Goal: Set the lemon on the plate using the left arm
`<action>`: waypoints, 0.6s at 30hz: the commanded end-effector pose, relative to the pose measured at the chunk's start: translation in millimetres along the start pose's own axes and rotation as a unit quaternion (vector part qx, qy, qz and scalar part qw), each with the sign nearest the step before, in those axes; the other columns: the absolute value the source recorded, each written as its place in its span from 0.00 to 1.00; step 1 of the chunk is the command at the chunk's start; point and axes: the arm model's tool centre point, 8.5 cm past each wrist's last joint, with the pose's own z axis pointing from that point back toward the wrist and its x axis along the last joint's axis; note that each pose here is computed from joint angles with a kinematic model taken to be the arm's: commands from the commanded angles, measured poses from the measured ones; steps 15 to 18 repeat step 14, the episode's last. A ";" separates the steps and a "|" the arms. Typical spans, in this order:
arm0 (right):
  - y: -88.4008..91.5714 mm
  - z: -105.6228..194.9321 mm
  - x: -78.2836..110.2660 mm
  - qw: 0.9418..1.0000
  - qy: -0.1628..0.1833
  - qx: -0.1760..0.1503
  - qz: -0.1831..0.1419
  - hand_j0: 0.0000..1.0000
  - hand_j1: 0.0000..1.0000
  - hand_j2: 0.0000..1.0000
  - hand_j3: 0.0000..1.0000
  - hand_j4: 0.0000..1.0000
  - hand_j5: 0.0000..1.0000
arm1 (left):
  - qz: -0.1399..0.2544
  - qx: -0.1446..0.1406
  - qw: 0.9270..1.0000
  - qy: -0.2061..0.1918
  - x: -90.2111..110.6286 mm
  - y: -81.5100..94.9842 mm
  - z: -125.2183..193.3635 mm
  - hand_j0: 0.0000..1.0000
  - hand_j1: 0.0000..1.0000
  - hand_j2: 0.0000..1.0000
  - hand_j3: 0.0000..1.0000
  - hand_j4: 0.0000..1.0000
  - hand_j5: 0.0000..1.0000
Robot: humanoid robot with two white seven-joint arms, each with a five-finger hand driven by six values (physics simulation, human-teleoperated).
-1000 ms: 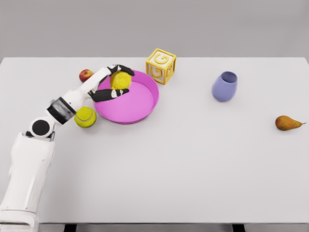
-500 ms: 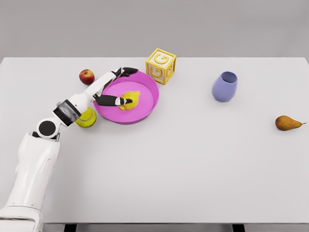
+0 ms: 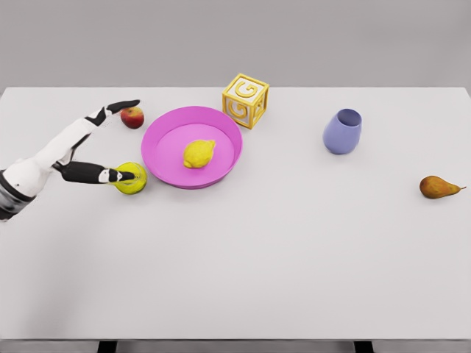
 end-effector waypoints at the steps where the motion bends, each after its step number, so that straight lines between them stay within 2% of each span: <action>1: 0.0 0.0 0.3 1.000 0.000 0.000 0.000 1.00 1.00 1.00 1.00 1.00 1.00 | -0.013 0.004 1.000 -0.005 9.5 23.1 9.2 1.00 1.00 1.00 1.00 1.00 1.00; 3: 0.0 0.0 0.3 1.000 0.000 0.000 0.000 1.00 1.00 1.00 1.00 1.00 1.00 | -0.022 0.008 1.000 0.001 10.7 31.5 15.1 1.00 1.00 1.00 1.00 1.00 1.00; 18: 0.0 0.0 0.3 1.000 0.000 0.000 0.000 1.00 1.00 1.00 1.00 1.00 1.00 | -0.020 -0.001 1.000 0.013 6.7 27.2 20.7 1.00 1.00 1.00 1.00 1.00 1.00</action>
